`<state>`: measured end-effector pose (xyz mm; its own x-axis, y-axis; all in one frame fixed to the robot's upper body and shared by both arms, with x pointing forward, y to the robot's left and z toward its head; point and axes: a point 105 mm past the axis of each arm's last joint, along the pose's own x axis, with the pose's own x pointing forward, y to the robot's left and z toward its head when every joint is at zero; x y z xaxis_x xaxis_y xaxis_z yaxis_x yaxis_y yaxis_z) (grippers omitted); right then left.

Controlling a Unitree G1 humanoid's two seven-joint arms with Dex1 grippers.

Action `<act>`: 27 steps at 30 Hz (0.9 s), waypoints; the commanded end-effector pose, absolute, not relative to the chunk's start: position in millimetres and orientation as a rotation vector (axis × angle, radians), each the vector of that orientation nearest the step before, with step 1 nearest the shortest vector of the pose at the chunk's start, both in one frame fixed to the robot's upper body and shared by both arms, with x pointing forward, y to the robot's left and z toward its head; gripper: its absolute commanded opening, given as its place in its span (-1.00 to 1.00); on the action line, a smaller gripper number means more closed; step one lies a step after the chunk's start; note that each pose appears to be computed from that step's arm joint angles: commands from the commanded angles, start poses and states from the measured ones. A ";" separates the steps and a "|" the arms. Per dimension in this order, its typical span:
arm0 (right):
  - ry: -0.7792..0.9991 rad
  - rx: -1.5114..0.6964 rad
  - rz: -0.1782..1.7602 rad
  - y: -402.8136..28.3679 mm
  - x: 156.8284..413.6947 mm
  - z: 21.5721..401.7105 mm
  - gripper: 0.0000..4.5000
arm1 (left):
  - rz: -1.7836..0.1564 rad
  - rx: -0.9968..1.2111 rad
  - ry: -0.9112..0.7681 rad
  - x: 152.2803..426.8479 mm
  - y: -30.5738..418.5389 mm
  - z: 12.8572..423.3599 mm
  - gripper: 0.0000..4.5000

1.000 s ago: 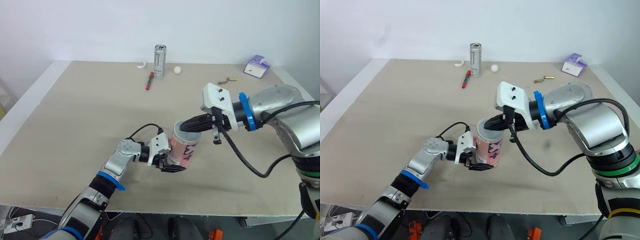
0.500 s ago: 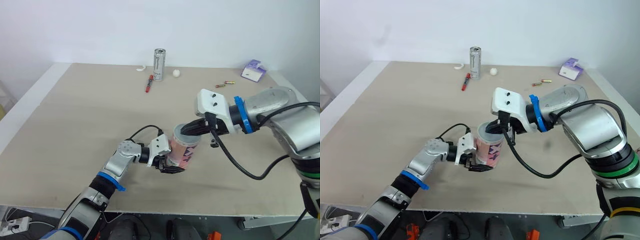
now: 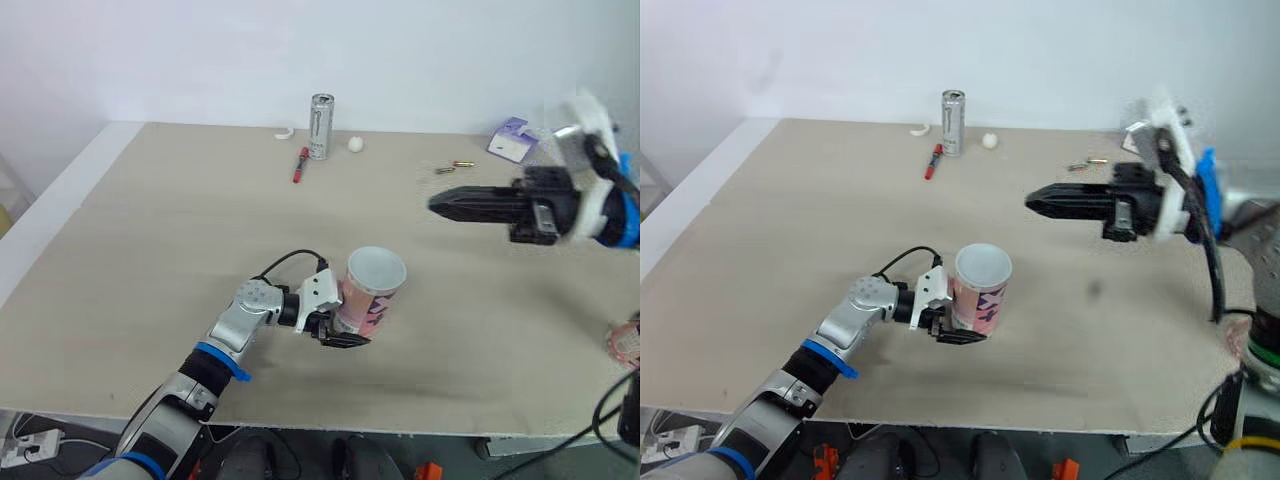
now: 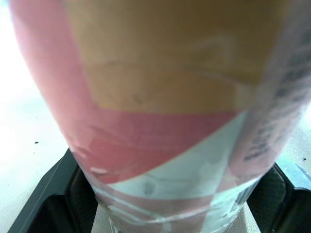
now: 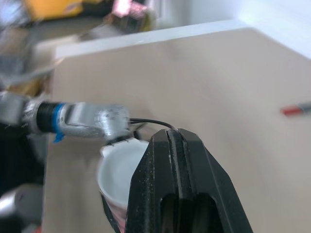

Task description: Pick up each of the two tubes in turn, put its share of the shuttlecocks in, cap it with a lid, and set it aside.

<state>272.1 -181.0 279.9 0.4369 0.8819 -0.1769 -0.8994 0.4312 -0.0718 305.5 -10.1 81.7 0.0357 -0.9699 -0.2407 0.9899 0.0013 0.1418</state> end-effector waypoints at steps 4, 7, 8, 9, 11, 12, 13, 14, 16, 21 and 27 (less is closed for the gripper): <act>0.090 -0.236 0.981 -194.1 263.1 224.4 -0.98 | -1.551 0.319 0.146 304.2 -3.5 67.2 0.65; 0.115 -0.259 0.992 -191.2 256.3 194.6 -0.39 | -1.563 0.312 0.116 305.1 -3.6 73.2 1.00; 0.131 -0.252 1.009 -189.1 252.6 184.0 -0.16 | -1.566 0.316 0.101 305.9 -3.2 75.3 1.00; 0.143 -0.257 1.023 -187.9 249.2 174.3 0.05 | -1.563 0.319 0.087 307.3 -2.9 77.4 1.00; 0.166 -0.287 1.045 -188.0 244.9 156.6 0.45 | -1.567 0.321 0.066 308.7 -2.7 81.1 1.00; 0.168 -0.287 1.050 -187.9 244.4 150.4 0.69 | -1.571 0.319 0.057 309.0 -2.6 83.1 1.00; 0.165 -0.284 1.056 -187.1 244.5 144.9 0.91 | -1.575 0.313 0.049 309.2 -2.5 85.3 1.00; 0.157 -0.286 1.071 -185.0 244.5 140.0 0.96 | -1.578 0.313 0.033 309.5 -2.2 87.9 1.00; 0.142 -0.289 1.088 -182.2 245.2 134.9 0.96 | -1.586 0.322 0.011 309.3 -1.2 90.8 1.00; 0.110 -0.275 1.115 -172.3 251.1 127.3 0.96 | -1.597 0.328 -0.058 308.2 9.3 104.1 1.00; 0.091 -0.258 1.123 -160.3 262.5 122.0 0.96 | -1.572 0.342 -0.106 310.5 29.8 121.0 1.00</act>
<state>261.1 -162.5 116.1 0.4336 0.8745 -0.2175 -0.9009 0.4154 -0.1261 311.6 27.1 104.5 0.0093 -0.9798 -0.1999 0.9703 -0.0395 0.2387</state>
